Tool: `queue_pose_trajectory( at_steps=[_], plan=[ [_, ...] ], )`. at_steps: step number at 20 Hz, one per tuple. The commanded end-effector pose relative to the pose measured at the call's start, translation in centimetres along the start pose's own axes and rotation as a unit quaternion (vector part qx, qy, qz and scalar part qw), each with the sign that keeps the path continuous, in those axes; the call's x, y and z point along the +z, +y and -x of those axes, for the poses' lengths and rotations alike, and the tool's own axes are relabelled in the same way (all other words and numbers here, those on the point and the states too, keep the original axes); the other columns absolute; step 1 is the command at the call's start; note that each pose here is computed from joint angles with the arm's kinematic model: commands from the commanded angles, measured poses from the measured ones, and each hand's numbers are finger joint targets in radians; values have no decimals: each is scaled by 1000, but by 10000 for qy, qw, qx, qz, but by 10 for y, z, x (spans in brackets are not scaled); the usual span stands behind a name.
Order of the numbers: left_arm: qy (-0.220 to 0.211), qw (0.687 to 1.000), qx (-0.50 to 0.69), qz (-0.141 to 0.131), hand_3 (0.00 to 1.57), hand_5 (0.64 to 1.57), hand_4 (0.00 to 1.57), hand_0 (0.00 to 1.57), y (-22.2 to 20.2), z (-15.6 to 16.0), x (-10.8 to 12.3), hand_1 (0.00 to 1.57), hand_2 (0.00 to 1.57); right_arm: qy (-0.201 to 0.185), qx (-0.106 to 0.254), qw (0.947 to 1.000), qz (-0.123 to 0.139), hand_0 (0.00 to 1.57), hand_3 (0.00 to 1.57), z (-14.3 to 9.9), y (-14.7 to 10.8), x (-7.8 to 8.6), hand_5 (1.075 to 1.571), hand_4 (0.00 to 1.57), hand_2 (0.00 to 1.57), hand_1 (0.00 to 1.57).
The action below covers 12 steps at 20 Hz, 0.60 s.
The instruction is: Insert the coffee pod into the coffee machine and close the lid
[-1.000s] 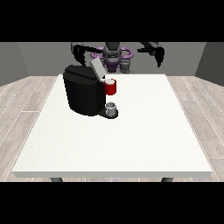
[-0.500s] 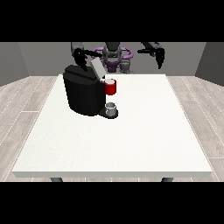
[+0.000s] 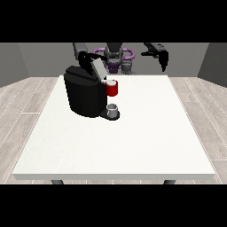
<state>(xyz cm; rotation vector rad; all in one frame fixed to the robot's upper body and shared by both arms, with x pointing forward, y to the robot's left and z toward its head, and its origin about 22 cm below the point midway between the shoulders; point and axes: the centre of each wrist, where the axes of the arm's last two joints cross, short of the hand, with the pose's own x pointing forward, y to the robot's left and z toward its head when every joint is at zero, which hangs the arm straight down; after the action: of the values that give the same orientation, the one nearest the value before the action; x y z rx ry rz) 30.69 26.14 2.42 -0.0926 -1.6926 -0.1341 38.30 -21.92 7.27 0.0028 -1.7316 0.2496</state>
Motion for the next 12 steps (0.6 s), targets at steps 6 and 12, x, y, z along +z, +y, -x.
queue_pose_trajectory(
  at_steps=[6, 12],
  plan=[
    [227, 9993, -99, -298, 0, 1571, 0, 0, 12, 17, 9, 0, 0, 172, -29, 9990, -422, 0, 0, -18, 32, -16, 1571, 0, 0, 0],
    [71, 9998, -206, -47, 0, 1571, 0, 0, 14, -1, 8, 0, 0, 51, 239, 9991, -340, 0, 0, -18, 8, -26, 1571, 114, 0, 0]
  ],
)
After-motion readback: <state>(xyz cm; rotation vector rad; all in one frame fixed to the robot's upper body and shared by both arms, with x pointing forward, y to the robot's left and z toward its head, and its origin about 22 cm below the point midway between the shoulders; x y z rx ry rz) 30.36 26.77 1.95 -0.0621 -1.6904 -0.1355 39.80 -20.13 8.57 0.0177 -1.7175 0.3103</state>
